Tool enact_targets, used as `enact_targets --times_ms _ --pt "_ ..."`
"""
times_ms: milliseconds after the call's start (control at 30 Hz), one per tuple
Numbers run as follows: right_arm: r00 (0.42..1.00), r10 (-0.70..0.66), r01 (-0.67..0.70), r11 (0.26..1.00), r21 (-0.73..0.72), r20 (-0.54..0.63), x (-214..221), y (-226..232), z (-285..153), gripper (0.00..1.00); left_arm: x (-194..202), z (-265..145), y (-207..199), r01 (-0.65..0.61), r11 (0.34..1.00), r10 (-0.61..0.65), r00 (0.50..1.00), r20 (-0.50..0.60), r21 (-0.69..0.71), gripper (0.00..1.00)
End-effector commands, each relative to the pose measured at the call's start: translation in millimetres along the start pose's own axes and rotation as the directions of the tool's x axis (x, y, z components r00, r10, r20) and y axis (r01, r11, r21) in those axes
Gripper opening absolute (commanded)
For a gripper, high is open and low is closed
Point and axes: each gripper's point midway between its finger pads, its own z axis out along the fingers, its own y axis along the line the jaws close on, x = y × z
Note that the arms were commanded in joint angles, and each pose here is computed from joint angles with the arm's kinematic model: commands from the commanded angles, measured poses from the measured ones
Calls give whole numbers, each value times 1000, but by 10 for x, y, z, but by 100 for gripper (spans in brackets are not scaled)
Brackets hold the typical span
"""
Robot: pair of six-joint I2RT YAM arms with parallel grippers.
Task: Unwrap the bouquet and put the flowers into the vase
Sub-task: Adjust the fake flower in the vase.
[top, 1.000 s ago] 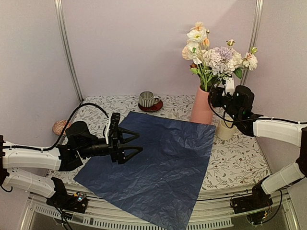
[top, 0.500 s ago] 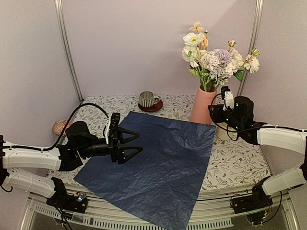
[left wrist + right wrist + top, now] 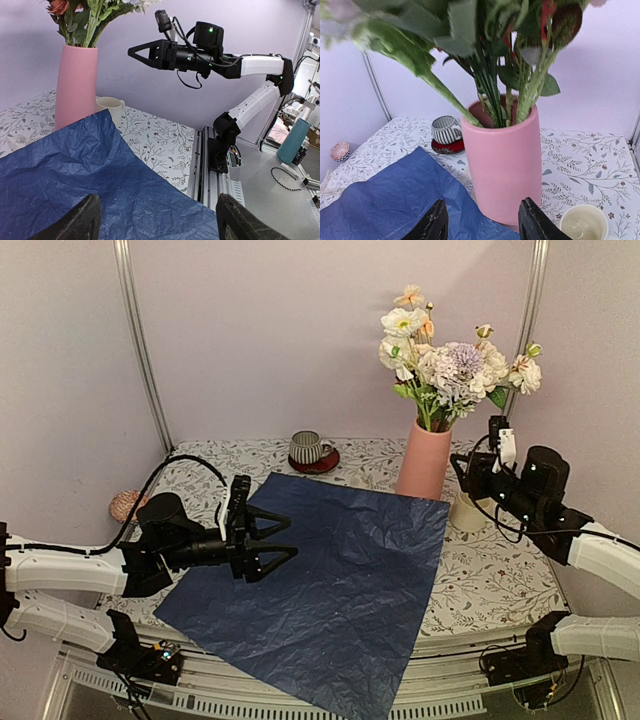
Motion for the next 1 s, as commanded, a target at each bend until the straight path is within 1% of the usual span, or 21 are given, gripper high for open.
enact_targets --times_ms 0,133,267,333,500,567,600,667,700,833,967 --pt "998 -14 18 998 -64 62 -404 152 -251 49 -51 6 -49 -7 1000 7 1000 12 17 82" --pt "988 -21 34 996 -82 155 -875 241 -506 50 -57 34 -51 -8 1000 8 1000 6 22 82" --pt "964 -39 60 995 -73 264 -1434 305 -763 50 -55 56 -53 -8 1000 8 1000 2 27 81" --pt "961 -51 72 995 -68 272 -1627 334 -781 47 -61 58 -49 -8 1000 8 1000 2 26 81" --pt "959 -75 108 988 -108 273 -1999 485 -654 48 -74 60 -42 -10 1000 10 1000 6 21 81" --pt "964 -71 102 989 -109 256 -2003 489 -505 50 -66 64 -42 -9 1000 9 1000 4 22 82" --pt "960 -65 97 989 -108 271 -2113 503 -477 52 -64 65 -41 -9 1000 9 1000 3 22 81" --pt "964 -56 85 991 -102 259 -2152 498 -322 57 -59 66 -37 -9 1000 9 1000 2 22 82" --pt "966 -50 77 992 -101 253 -2163 496 -246 59 -61 65 -36 -8 1000 8 1000 3 21 82" --pt "973 -41 64 994 -93 226 -2182 492 15 59 -49 57 -29 -12 1000 12 1000 1 16 82" --pt "983 -47 51 998 -22 180 -2039 356 236 59 -36 47 -20 -15 1000 15 1000 2 9 82"
